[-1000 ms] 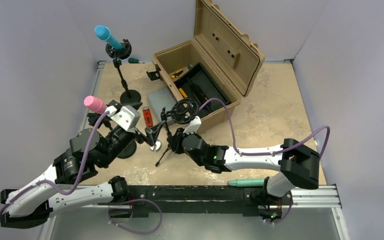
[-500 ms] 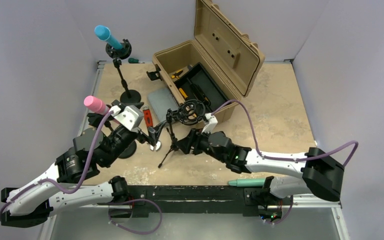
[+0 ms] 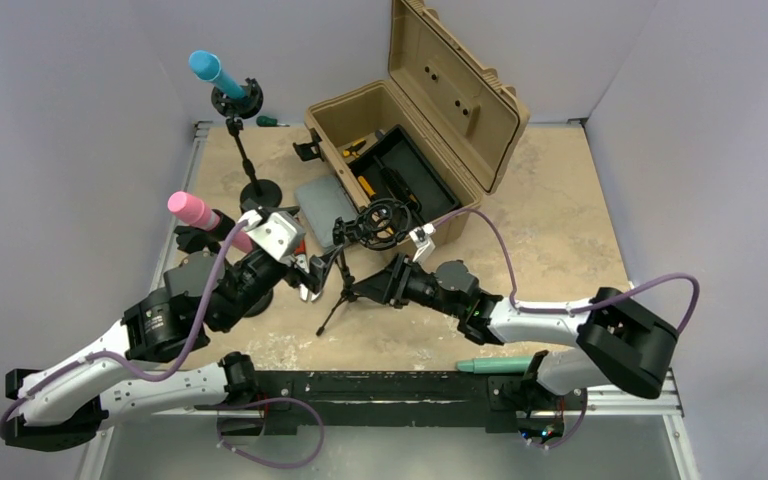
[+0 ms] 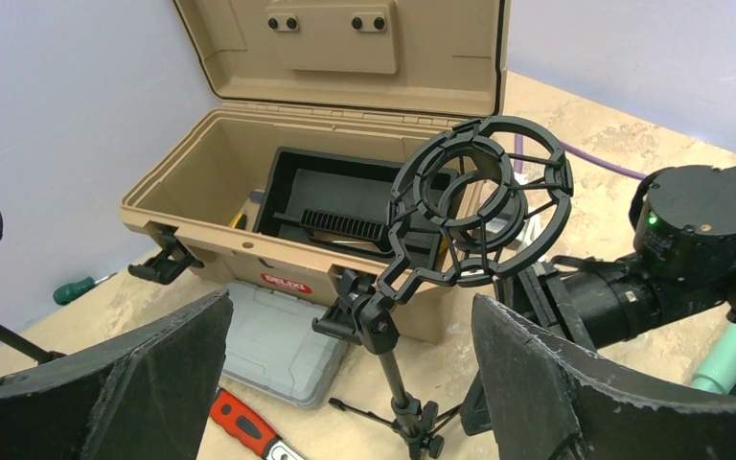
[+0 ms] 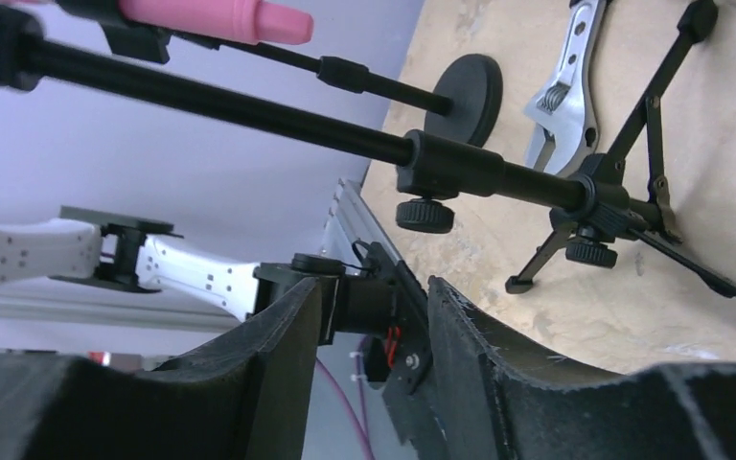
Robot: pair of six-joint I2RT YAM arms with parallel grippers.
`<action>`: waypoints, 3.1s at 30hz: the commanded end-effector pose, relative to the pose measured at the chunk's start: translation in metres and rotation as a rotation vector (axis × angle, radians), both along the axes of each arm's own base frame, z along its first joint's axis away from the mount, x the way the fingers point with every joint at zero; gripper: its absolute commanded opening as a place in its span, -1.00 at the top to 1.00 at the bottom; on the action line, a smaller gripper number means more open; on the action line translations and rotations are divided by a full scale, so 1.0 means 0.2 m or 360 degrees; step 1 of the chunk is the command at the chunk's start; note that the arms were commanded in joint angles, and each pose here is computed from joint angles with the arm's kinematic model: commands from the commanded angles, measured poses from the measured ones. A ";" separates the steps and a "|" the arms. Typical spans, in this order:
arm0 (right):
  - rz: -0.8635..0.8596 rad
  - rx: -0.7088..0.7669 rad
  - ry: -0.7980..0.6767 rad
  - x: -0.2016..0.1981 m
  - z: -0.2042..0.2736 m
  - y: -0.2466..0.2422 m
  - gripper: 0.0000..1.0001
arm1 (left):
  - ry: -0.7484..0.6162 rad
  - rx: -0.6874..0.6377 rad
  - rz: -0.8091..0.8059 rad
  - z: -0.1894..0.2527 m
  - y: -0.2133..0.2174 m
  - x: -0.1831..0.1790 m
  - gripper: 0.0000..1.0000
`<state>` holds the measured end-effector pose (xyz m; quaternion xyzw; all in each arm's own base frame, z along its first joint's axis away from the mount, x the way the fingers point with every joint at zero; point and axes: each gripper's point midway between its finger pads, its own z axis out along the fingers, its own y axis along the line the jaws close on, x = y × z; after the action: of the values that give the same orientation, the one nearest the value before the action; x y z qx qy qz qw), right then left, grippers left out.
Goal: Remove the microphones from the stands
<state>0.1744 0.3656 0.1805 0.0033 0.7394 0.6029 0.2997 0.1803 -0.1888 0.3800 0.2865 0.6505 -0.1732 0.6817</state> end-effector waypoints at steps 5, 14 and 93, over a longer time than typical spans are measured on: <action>-0.0060 0.0251 0.0200 0.07 0.11 0.07 0.14 | -0.0023 -0.0064 -0.0039 0.05 0.00 -0.03 -0.84; -0.0112 0.0236 0.0216 0.13 0.10 0.12 0.17 | -0.0029 -0.0071 -0.0064 0.06 0.00 -0.05 -0.83; -0.0454 -0.0895 -0.0457 0.30 -0.29 -0.04 1.00 | -0.0047 -0.0054 -0.0059 0.06 0.00 -0.06 -0.82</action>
<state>0.2294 0.3982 0.1576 0.0392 0.7855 0.4719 0.3986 0.1678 -0.1897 0.3861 0.2932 0.6382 -0.1944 0.6848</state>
